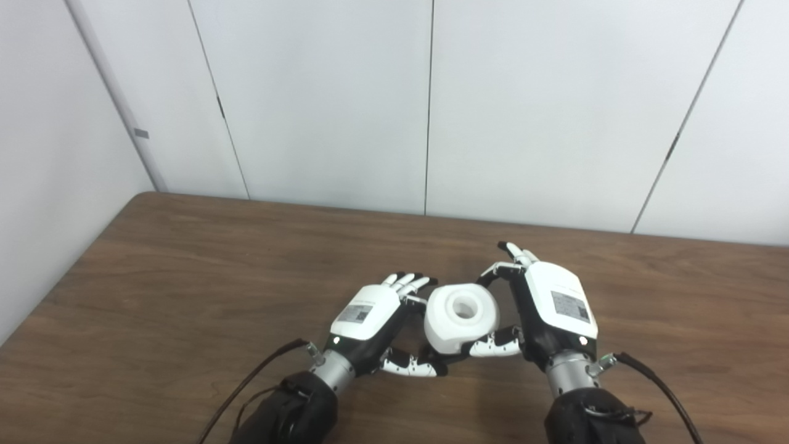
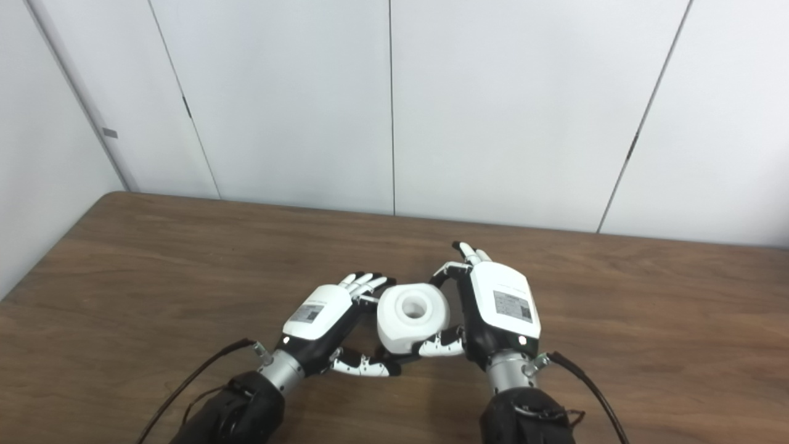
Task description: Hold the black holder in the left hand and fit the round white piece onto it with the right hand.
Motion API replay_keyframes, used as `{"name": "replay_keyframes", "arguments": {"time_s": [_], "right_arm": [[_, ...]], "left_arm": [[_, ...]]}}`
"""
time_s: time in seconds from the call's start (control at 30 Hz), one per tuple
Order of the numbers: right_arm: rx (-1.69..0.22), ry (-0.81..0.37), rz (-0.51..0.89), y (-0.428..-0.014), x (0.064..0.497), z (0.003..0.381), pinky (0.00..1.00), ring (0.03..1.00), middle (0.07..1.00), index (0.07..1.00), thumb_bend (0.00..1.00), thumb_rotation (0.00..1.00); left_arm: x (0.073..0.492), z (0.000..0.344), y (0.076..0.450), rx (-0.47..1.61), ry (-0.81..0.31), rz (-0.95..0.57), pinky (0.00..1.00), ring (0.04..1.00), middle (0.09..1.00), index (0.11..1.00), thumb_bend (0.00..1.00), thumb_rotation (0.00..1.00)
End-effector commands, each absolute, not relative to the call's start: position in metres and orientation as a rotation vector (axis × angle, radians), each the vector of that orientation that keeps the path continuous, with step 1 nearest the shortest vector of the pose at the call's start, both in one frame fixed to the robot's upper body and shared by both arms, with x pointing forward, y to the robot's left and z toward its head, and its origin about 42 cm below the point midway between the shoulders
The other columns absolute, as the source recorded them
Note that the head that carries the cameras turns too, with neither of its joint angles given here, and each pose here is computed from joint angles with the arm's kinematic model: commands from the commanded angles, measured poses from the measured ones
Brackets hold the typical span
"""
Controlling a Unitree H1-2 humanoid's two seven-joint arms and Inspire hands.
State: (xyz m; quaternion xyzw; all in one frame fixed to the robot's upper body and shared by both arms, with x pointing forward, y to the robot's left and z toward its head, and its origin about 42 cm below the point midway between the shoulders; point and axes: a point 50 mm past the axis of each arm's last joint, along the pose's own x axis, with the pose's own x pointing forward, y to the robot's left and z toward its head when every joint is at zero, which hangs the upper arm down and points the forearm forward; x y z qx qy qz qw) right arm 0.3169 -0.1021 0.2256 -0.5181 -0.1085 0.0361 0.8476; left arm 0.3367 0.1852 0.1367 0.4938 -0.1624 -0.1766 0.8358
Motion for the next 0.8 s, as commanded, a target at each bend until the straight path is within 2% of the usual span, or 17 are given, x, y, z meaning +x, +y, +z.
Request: {"name": "replay_keyframes", "arguments": {"time_s": [0.0, 0.77], "right_arm": [[-1.124, -0.205, 0.110, -0.0992, 0.3196, 0.2189, 0.66, 0.913, 0.915, 0.484, 0.51, 0.14], [-1.093, -0.201, 0.117, -0.0998, 0.3178, 0.2163, 0.66, 0.925, 0.924, 0.483, 0.51, 0.15]], "left_arm": [[0.3417, 0.1477, 0.1723, 1.039, -0.426, -0.401, 1.00, 0.966, 0.932, 0.481, 0.52, 0.04], [0.3420, 0.1439, 0.1734, 1.041, -0.426, -0.399, 1.00, 0.967, 0.933, 0.481, 0.52, 0.04]]}}
